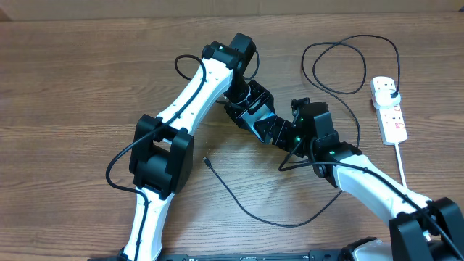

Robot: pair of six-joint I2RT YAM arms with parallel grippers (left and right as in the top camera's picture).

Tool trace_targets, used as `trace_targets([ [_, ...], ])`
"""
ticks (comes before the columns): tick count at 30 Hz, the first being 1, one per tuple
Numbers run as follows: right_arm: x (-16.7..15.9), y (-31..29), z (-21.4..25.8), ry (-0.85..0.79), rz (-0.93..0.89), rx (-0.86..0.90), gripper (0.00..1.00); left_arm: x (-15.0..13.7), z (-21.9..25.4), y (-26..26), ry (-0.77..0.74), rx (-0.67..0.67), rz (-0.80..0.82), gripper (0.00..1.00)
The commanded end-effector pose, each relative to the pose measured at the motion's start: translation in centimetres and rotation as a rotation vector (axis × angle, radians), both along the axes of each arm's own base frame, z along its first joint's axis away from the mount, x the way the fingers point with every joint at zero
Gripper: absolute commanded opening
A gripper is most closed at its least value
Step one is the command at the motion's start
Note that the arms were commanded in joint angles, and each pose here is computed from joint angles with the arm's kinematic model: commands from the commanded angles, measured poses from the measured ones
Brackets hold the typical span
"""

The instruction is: Plug charger to phone and switch on socket

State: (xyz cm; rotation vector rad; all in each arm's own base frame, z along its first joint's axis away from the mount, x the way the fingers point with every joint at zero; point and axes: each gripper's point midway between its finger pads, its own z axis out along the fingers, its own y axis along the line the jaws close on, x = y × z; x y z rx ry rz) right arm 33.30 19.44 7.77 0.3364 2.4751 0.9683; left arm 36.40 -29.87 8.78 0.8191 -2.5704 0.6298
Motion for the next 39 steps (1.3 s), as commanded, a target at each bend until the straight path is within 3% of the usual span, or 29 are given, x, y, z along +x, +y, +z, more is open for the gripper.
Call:
trace_targets([
  [1, 1.1, 0.0, 0.6, -0.036, -0.030, -0.005, 0.75, 0.1, 1.2, -0.8, -0.009, -0.065, -0.028, 0.04],
  [4, 1.6, 0.0, 1.1, -0.062, -0.036, 0.000, 0.66, 0.0, 1.2, -0.8, -0.005, -0.064, -0.027, 0.04],
  [12, 2.1, -0.2, 1.4, -0.073, -0.070, 0.008, 0.29, 0.0, 1.2, -0.8, -0.005, -0.063, -0.027, 0.05],
  [19, 1.9, 0.2, 1.5, -0.066, -0.049, 0.025, 0.04, 0.2, 1.0, -0.6, -0.014, -0.047, -0.021, 0.04],
  [20, 1.9, 0.2, 1.5, -0.066, -0.049, 0.025, 0.04, 0.2, 1.0, -0.6, -0.015, -0.046, -0.021, 0.05],
  [21, 1.9, 0.2, 1.5, -0.066, -0.049, 0.025, 0.04, 0.2, 1.0, -0.6, -0.014, -0.047, -0.022, 0.09],
  [23, 1.9, 0.2, 1.5, -0.067, -0.050, 0.025, 0.04, 0.1, 1.0, -0.6, -0.016, -0.048, -0.031, 0.41],
  [24, 1.9, 0.2, 1.5, -0.067, -0.050, 0.025, 0.04, 0.0, 1.1, -0.6, -0.018, -0.054, -0.042, 0.71],
  [26, 2.0, 0.0, 1.5, -0.069, -0.057, 0.020, 0.04, 0.1, 1.4, -0.5, -0.036, -0.063, -0.060, 0.96],
  [33, 2.3, -0.6, 1.8, -0.058, -0.091, 0.031, 0.04, 1.5, 4.3, 2.0, -0.203, -0.045, -0.130, 0.99],
  [39, 2.1, -1.8, 3.9, -0.038, -0.088, 0.132, 0.04, 2.1, 6.0, 8.7, -0.337, 0.266, -0.144, 1.00],
])
